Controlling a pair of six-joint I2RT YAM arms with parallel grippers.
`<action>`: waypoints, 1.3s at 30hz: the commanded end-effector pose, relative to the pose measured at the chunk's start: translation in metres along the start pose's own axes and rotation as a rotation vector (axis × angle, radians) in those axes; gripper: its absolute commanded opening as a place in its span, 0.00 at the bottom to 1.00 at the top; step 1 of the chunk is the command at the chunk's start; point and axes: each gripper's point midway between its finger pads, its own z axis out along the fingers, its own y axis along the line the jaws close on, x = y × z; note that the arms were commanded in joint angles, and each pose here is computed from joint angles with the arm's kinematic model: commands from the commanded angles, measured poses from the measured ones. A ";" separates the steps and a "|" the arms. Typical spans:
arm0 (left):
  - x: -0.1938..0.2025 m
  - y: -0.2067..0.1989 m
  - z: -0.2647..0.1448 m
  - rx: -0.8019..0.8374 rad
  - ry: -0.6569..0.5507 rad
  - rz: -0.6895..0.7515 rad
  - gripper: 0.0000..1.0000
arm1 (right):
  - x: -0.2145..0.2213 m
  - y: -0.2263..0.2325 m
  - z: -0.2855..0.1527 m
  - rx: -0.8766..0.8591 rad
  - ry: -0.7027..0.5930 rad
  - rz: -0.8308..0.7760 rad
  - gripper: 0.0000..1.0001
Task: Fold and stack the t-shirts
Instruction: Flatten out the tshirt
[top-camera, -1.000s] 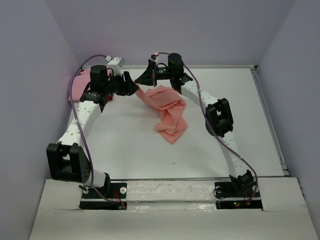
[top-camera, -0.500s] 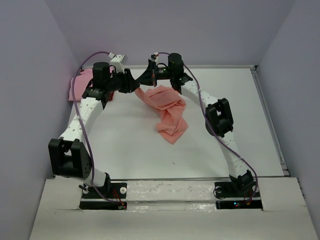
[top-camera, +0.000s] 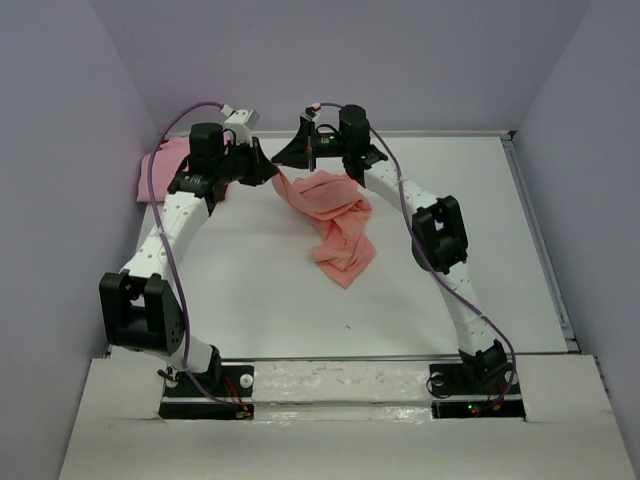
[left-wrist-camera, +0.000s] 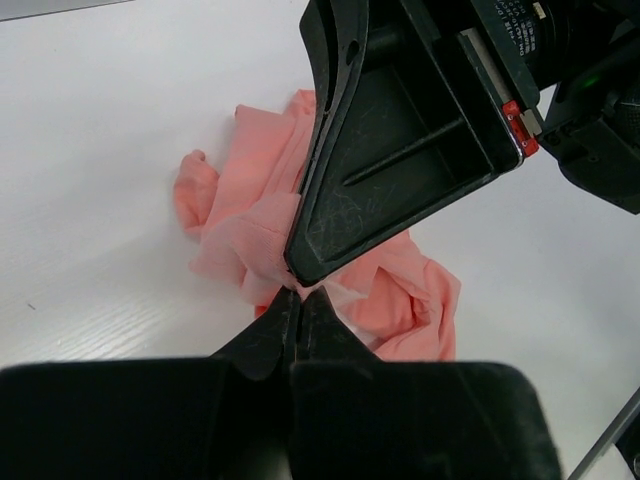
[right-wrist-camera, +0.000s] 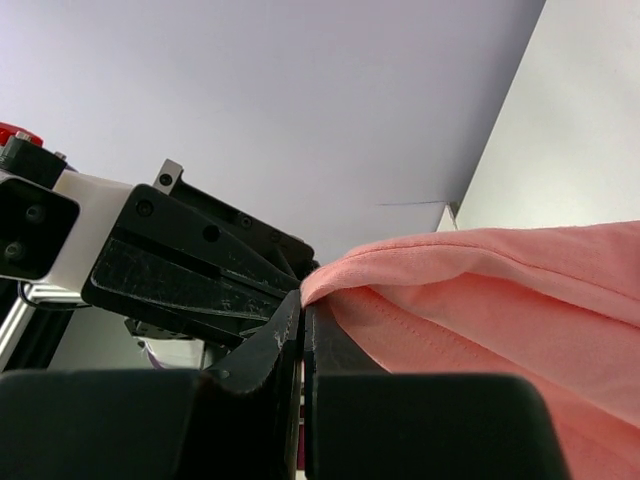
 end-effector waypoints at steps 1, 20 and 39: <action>-0.029 -0.009 -0.002 0.009 -0.065 0.050 0.00 | 0.016 0.031 0.005 -0.056 0.052 -0.089 0.00; -0.047 -0.019 -0.022 -0.011 -0.095 0.045 0.00 | -0.021 0.020 -0.033 -0.047 -0.033 -0.140 0.74; -0.090 -0.046 -0.069 -0.050 -0.189 -0.008 0.00 | -0.062 -0.113 -0.111 0.380 -0.123 -0.236 0.71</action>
